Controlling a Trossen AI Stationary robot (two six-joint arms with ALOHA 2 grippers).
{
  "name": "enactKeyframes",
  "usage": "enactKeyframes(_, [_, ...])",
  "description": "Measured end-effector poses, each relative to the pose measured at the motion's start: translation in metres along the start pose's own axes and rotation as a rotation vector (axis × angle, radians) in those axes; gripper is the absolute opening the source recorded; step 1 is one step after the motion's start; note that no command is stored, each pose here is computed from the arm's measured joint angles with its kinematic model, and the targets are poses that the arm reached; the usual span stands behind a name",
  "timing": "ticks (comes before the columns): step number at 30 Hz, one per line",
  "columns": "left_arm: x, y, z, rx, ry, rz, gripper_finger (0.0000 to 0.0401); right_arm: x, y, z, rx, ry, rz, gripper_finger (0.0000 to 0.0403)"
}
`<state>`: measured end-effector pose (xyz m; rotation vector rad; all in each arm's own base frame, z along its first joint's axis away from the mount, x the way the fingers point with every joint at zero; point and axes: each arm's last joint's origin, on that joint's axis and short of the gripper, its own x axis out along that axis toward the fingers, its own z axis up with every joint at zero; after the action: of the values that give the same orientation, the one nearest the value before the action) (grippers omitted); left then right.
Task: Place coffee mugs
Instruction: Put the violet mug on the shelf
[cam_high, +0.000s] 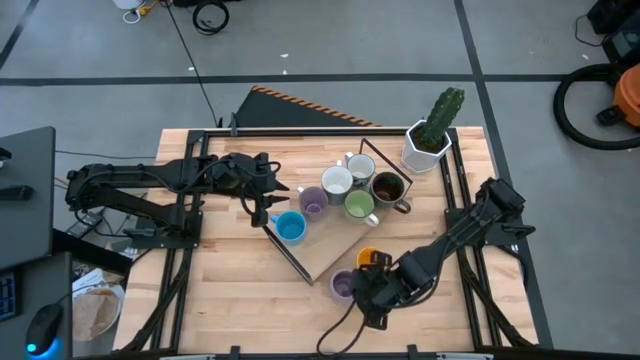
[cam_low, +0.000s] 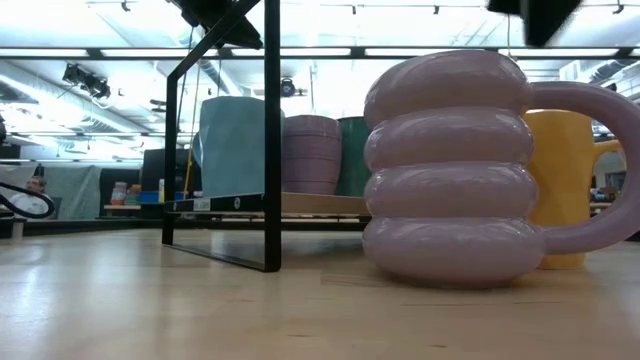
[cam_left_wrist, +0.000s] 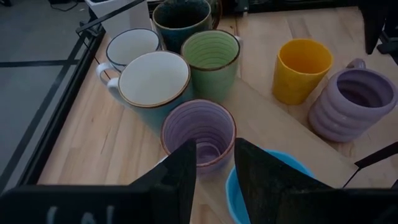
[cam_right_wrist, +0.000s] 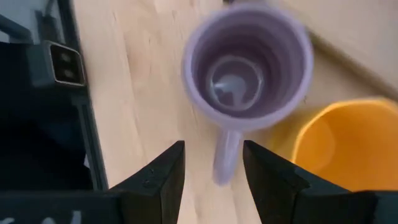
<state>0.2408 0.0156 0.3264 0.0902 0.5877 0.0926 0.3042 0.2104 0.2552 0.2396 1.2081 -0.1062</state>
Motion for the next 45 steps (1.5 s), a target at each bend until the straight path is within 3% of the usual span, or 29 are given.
enactKeyframes(7, [0.0, 0.0, -0.001, 0.001, 0.005, -0.001, 0.0117, 0.018, 0.0, -0.014, 0.058, -0.005, -0.081, 0.0168])
enactKeyframes(18, [0.0, -0.004, 0.0, 0.008, 0.006, -0.014, 0.0117, 0.04, -0.005, -0.022, 0.069, -0.009, -0.055, 0.0164])
enactKeyframes(28, [0.0, -0.004, -0.002, 0.002, 0.022, -0.015, 0.0117, 0.06, -0.014, -0.027, 0.098, -0.012, -0.02, 0.0088])
enactKeyframes(31, [0.0, -0.004, -0.002, 0.002, 0.025, -0.015, 0.0117, 0.06, -0.014, -0.027, 0.098, -0.011, -0.017, 0.0054])
enactKeyframes(38, [0.0, -0.004, -0.002, 0.002, 0.027, -0.015, 0.0117, 0.054, -0.012, -0.023, 0.092, -0.006, -0.005, 0.0053])
enactKeyframes(45, [0.0, -0.004, -0.003, 0.001, 0.029, -0.015, 0.0117, 0.029, -0.004, -0.017, 0.074, -0.033, 0.0, 0.0053])
